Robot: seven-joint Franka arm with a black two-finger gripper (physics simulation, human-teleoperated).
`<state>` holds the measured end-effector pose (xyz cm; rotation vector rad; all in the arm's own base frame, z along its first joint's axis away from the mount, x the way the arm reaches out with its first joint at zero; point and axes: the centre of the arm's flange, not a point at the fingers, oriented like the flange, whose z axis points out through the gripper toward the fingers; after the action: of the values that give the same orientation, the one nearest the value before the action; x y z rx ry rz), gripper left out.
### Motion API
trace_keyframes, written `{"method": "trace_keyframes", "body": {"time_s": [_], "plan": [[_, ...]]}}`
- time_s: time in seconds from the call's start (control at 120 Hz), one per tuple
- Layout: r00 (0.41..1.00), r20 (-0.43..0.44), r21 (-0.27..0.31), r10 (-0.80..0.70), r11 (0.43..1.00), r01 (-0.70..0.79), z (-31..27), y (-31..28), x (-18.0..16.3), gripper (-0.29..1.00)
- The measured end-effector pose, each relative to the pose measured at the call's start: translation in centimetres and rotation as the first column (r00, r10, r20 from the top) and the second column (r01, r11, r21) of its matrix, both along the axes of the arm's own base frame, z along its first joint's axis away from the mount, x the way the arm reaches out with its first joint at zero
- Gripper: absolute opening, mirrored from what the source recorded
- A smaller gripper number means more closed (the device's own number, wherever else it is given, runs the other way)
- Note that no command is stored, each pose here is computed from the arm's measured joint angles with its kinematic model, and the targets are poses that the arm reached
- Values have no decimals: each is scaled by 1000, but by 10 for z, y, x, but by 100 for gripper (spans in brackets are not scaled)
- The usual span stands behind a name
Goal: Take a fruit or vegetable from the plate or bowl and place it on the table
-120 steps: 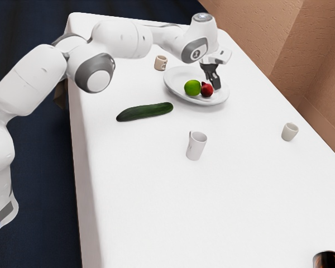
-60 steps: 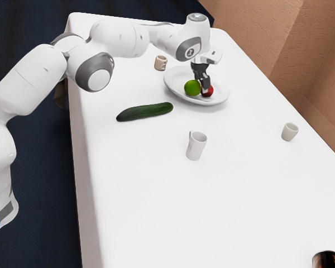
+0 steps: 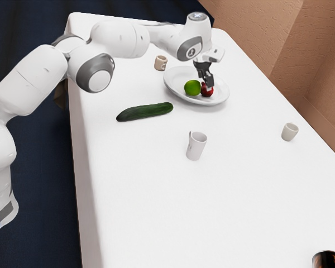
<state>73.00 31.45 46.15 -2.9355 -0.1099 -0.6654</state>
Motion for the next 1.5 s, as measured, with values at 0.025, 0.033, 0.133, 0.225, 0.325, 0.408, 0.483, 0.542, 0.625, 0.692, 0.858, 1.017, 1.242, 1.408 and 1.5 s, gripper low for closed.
{"method": "trace_keyframes", "body": {"time_s": [0.025,0.033,0.133,0.225,0.325,0.408,0.483,0.542,0.625,0.692,0.858,1.017,1.242,1.408,1.5], "plan": [[1000,1,0,0,1000,0,-2,0,1,67],[1000,1,0,0,1000,0,-3,0,1,67],[1000,6,-4,-2,1000,2,-14,-1,5,67],[1000,16,-5,-5,1000,5,-19,-3,8,67],[1000,26,-2,-5,1000,5,-19,-3,9,67],[999,33,-4,2,1000,-2,-19,2,7,66],[999,35,-8,5,1000,-4,-22,4,7,66],[999,34,-10,6,1000,-5,-24,5,7,66],[999,40,-7,6,1000,-6,-23,6,8,66],[999,42,-7,6,1000,-6,-24,6,9,65],[999,43,-6,7,1000,-6,-26,6,10,61],[999,38,-8,7,1000,-7,-31,7,11,53],[999,49,-5,5,1000,-5,-25,6,12,48],[999,45,-12,2,1000,-2,-33,3,16,48],[999,46,-15,1,1000,0,-37,2,18,46]]}}
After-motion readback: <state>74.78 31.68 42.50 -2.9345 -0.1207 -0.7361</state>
